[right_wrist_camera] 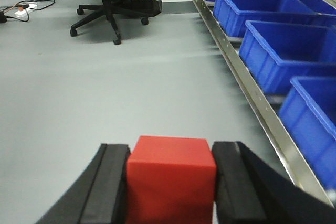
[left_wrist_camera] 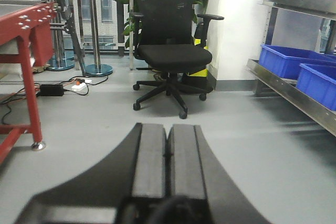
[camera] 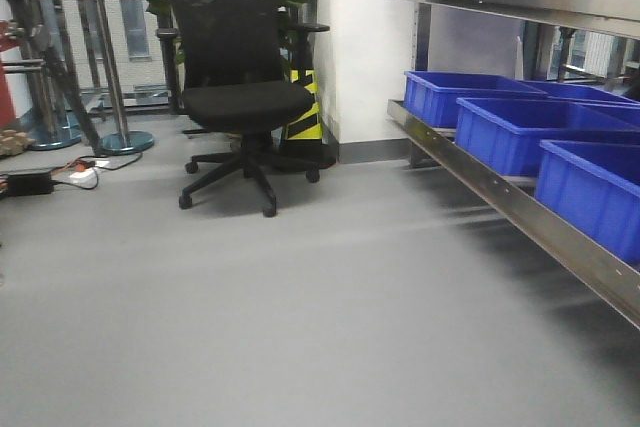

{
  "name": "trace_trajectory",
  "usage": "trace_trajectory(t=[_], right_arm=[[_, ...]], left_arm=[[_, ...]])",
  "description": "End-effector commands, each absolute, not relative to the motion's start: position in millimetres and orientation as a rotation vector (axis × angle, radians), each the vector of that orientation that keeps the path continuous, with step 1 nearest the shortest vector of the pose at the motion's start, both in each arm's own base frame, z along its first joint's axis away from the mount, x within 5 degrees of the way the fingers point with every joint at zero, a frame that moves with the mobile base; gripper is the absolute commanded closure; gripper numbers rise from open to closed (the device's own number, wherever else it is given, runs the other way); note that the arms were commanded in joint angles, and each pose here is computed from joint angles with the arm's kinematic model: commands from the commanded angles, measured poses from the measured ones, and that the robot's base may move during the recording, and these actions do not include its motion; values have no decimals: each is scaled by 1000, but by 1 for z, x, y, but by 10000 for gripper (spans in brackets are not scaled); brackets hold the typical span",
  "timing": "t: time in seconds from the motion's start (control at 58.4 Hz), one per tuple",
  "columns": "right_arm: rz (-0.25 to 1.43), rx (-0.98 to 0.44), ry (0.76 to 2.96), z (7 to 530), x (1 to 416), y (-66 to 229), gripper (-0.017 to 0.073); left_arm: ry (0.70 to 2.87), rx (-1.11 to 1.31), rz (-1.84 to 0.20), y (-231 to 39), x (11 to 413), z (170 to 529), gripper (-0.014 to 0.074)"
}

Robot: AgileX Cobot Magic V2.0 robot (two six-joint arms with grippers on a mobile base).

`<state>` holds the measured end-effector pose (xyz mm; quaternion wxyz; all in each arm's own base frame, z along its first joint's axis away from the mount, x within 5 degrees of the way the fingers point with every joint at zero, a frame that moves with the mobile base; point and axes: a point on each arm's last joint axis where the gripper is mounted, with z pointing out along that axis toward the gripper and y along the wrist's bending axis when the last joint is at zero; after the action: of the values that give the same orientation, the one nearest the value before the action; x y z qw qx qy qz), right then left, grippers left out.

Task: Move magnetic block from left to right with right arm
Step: 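Drive past the blue bins toward the black office chair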

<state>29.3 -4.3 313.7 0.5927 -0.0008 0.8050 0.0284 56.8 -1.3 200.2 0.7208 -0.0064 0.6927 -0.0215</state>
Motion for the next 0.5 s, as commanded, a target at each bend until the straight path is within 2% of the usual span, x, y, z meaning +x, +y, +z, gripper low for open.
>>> trace_trajectory(t=[0.0, 0.479], right_arm=[[55, -18, 1778, 329, 32, -4, 326], [55, -18, 1779, 329, 32, -4, 326]], left_arm=[[1446, -24, -55, -1, 56, 206, 720], [1446, -24, -55, -1, 56, 206, 720]])
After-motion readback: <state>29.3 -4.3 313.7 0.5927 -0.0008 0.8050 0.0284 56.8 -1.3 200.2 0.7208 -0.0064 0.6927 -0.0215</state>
